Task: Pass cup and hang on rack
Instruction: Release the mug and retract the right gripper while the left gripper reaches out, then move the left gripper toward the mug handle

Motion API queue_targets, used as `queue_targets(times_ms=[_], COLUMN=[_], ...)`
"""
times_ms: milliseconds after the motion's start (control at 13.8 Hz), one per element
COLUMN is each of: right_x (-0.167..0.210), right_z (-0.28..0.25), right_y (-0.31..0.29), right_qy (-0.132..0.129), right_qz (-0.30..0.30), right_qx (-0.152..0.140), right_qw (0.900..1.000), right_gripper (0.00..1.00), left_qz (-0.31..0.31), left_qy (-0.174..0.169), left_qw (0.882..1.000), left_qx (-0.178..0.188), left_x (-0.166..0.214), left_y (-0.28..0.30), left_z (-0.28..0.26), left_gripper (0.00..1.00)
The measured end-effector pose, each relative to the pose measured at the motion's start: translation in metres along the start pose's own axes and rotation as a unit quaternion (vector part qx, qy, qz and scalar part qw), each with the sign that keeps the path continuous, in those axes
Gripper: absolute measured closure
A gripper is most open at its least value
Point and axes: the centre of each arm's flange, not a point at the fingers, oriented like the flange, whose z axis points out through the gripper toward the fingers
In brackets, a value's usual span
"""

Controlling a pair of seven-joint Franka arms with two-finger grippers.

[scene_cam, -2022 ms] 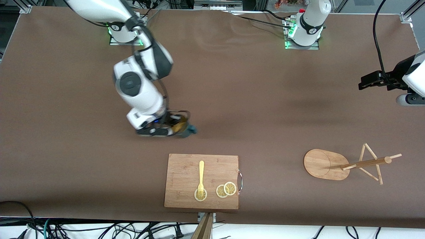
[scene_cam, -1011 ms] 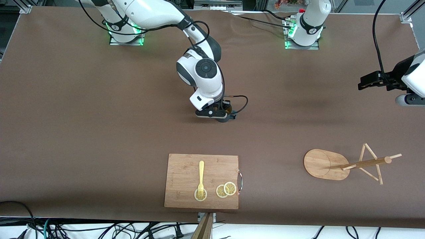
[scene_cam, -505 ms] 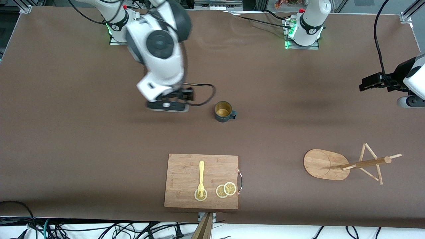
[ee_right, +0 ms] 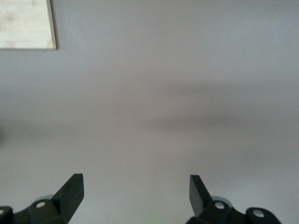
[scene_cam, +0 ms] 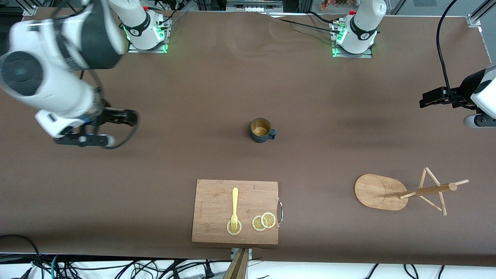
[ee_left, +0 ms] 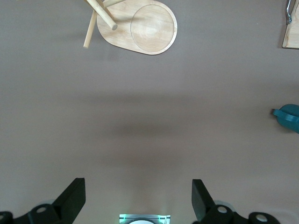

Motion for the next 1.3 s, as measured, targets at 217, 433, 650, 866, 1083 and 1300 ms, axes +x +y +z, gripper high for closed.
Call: queue_targets(times_ms=[217, 433, 650, 866, 1083, 1300], right_x=[-0.006, -0.053, -0.097, -0.099, -0.092, -0.09], right_z=[0.015, -0.031, -0.077, -0.077, -0.067, -0.065], right_y=[0.078, 0.137, 0.169, 0.171, 0.171, 0.168], right_qy=[-0.026, 0.01, 0.059, 0.059, 0.048, 0.047], right_qz=[-0.016, 0.007, 0.031, 0.027, 0.022, 0.018], right_qx=[0.017, -0.003, 0.002, 0.002, 0.002, 0.001], right_qw=[0.999, 1.0, 0.998, 0.998, 0.999, 0.999], right_gripper=[0.0, 0.0, 0.0, 0.0, 0.0, 0.0], left_qz=[0.008, 0.059, 0.136, 0.217, 0.307, 0.409], left_qy=[-0.001, -0.009, -0.029, -0.047, -0.047, -0.013], left_qw=[1.0, 0.998, 0.988, 0.966, 0.937, 0.887], left_qx=[-0.005, -0.026, -0.073, -0.134, -0.163, -0.216], left_x=[0.0, 0.002, 0.008, 0.017, 0.022, 0.028], left_y=[0.006, 0.017, 0.04, 0.076, 0.127, 0.158], left_z=[0.001, 0.007, 0.03, 0.057, 0.082, 0.127], left_gripper=[0.0, 0.0, 0.0, 0.0, 0.0, 0.0])
